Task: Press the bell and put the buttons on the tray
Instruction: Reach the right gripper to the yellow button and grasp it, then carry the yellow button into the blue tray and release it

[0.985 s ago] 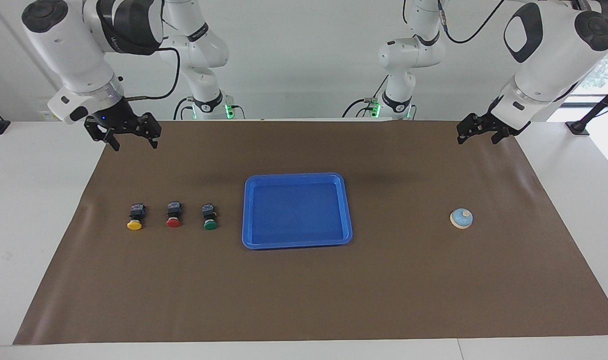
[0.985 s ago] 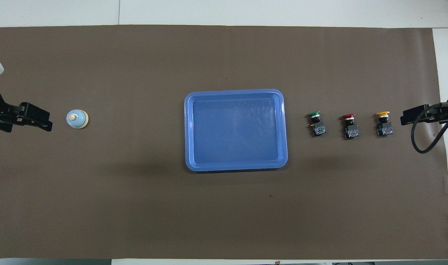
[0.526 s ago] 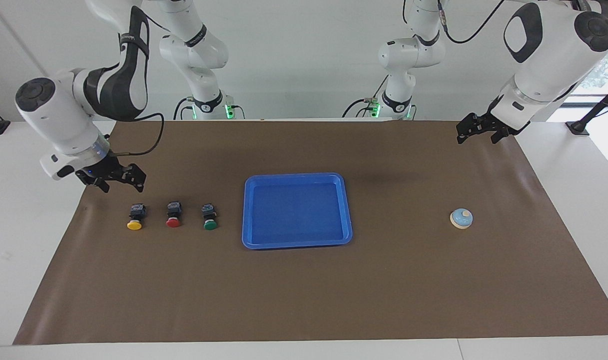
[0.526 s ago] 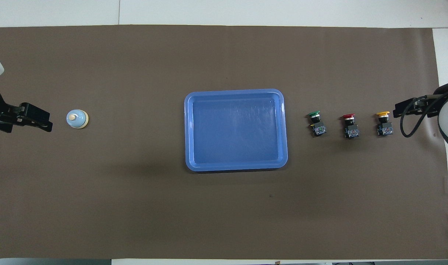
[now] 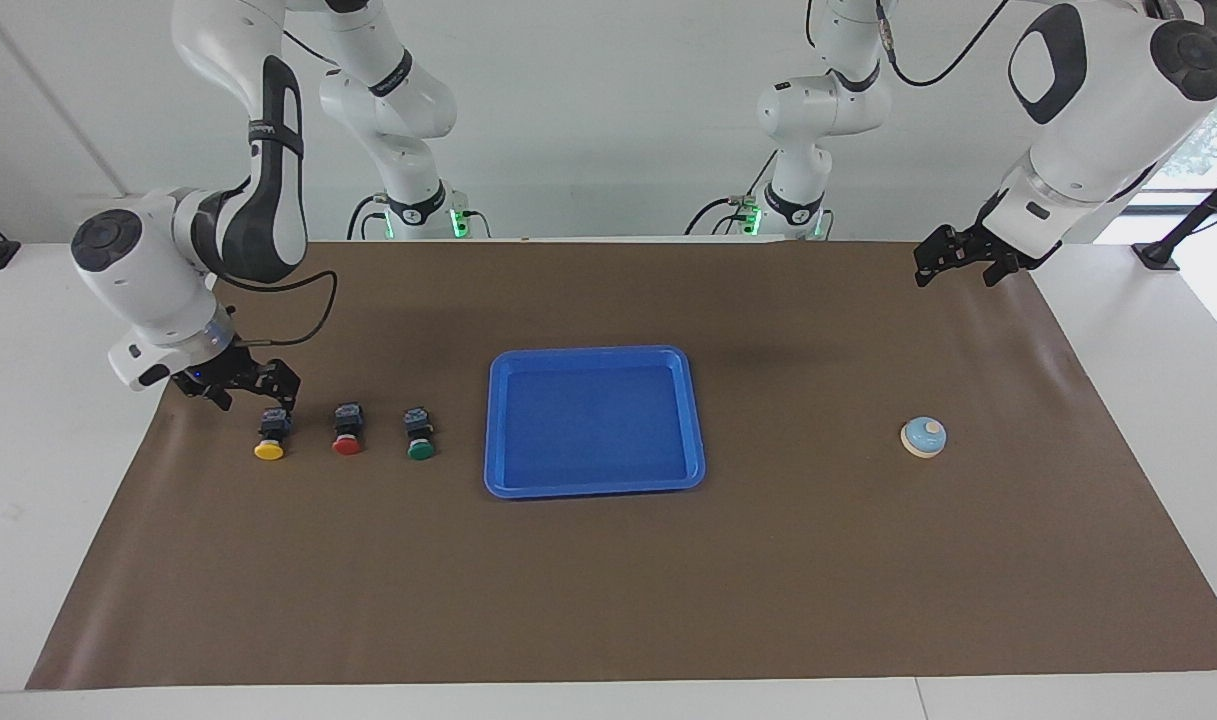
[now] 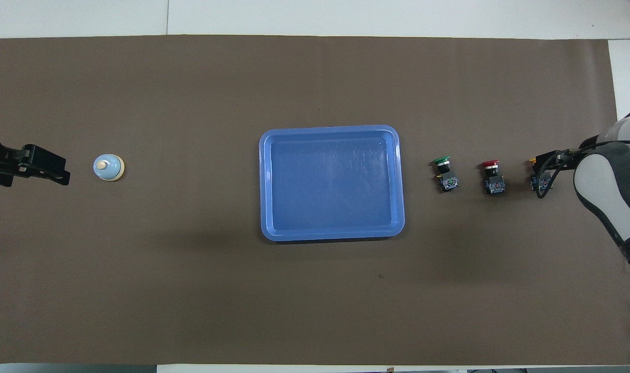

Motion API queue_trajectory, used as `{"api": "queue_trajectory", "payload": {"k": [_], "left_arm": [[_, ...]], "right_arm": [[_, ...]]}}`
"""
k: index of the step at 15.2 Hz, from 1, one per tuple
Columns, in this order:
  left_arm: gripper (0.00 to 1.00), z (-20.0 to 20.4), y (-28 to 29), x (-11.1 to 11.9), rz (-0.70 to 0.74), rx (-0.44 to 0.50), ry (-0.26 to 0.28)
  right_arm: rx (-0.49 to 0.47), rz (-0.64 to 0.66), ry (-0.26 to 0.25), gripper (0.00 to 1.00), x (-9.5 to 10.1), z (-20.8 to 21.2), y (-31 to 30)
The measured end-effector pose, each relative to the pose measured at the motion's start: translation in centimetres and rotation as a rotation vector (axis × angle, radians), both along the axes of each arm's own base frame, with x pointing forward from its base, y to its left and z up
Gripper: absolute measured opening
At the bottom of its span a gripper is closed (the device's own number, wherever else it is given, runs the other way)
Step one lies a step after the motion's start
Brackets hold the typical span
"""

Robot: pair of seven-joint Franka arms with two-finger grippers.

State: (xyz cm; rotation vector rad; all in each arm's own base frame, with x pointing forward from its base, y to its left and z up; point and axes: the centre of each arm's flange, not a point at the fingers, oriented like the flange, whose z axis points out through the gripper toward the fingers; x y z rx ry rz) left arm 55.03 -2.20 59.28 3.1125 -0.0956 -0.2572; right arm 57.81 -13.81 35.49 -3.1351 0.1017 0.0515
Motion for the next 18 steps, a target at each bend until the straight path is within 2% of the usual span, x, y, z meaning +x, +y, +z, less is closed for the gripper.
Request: {"api": "queue_trajectory", "payload": {"k": [2, 6, 9, 10, 15, 18], "left_arm": [[1.00, 0.2, 0.1, -0.1, 0.002, 0.000, -0.004], [1.00, 0.3, 0.1, -0.1, 0.003, 0.000, -0.005], [1.00, 0.3, 0.1, -0.1, 0.003, 0.000, -0.005], [1.00, 0.3, 0.1, -0.1, 0.003, 0.000, -0.005], [1.00, 0.3, 0.1, -0.1, 0.003, 0.000, -0.005], [1.00, 0.3, 0.1, -0.1, 0.003, 0.000, -0.005]], "right_arm": [[0.004, -0.004, 0.012, 1.00, 0.0, -1.3, -0.2], [-0.004, -0.006, -0.023, 1.00, -0.6, -4.5, -0.3], [0.001, -0.019, -0.009, 1.00, -1.5, -6.6, -1.0], [0.002, -0.022, -0.005, 0.93, -1.6, -7.0, -1.3], [0.000, 0.030, -0.019, 0.41, -1.3, -6.4, -1.8], [0.002, 0.059, -0.023, 0.41, -0.1, -3.9, -1.0]]}}
